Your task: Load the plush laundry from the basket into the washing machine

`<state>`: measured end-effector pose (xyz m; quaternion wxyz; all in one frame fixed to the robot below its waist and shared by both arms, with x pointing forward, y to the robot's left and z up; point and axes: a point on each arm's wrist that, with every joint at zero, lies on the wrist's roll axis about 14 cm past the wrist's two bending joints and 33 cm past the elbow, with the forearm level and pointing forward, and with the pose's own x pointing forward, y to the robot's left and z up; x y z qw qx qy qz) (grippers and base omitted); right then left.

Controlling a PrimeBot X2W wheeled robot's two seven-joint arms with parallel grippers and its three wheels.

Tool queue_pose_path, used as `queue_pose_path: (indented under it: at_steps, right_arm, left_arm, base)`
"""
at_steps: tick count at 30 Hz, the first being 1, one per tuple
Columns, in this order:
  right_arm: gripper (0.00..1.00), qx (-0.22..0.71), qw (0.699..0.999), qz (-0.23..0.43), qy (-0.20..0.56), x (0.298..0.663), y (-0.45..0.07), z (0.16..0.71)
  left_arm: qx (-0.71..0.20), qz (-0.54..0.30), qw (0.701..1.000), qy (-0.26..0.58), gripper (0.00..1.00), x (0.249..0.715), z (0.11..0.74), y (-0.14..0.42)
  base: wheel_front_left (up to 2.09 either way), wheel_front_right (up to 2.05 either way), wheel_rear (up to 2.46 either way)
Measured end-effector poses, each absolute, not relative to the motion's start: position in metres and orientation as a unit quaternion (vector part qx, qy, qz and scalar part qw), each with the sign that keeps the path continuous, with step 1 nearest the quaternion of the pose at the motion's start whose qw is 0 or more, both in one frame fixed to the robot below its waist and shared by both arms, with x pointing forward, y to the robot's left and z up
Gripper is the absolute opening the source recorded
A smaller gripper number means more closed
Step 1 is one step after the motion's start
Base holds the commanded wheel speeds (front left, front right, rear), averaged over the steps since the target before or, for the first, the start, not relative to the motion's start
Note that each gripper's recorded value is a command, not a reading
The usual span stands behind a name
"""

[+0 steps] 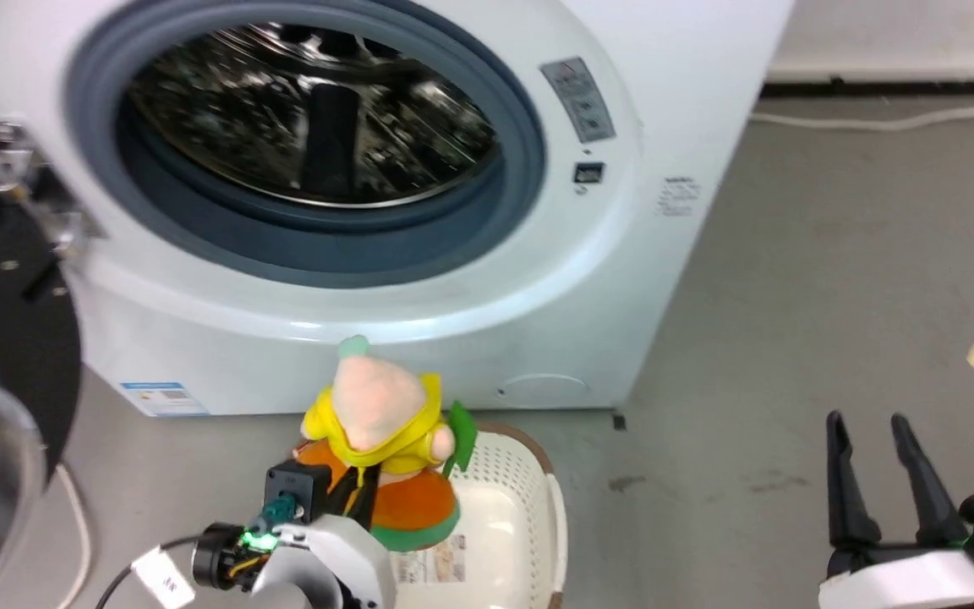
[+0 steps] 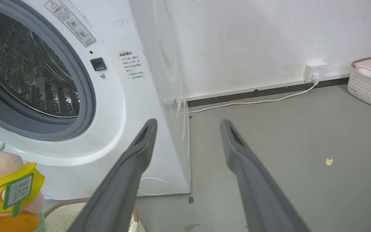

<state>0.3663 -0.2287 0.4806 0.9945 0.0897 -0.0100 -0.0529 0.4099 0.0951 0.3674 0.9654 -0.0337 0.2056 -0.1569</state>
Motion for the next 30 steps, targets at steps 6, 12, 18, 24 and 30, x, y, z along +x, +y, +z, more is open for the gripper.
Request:
queue_pose_path:
  at_steps: [6, 12, 18, 24, 30]
  right_arm:
    - [1.00, 0.090, 0.996, -0.018, -0.011, 0.366, -0.206, 0.483]
    - [1.00, 0.091, 0.996, 0.000, -0.002, 0.370, -0.194, 0.478]
    - [1.00, 0.089, 0.996, 0.000, 0.024, 0.376, -0.192, 0.460]
    - [1.00, 0.086, 0.995, -0.014, 0.043, 0.393, -0.201, 0.443]
    - [1.00, 0.093, 0.992, -0.043, 0.077, 0.404, -0.218, 0.413]
  left_arm:
    - [-0.060, -0.121, 0.985, 0.102, 0.00, 0.405, 0.427, 0.109]
    - [-0.066, -0.108, 0.992, -0.023, 0.00, 0.418, 0.500, 0.114]
    - [-0.081, -0.090, 0.990, -0.077, 0.00, 0.443, 0.528, 0.122]
    - [-0.094, -0.088, 0.987, -0.094, 0.00, 0.499, 0.526, 0.122]
    - [-0.101, -0.096, 0.986, -0.092, 0.00, 0.575, 0.510, 0.119]
  base:
    - [0.00, 0.00, 0.00]
    - [0.00, 0.00, 0.00]
    - [0.00, 0.00, 0.00]
    - [0.00, 0.00, 0.00]
    - [0.00, 0.00, 0.00]
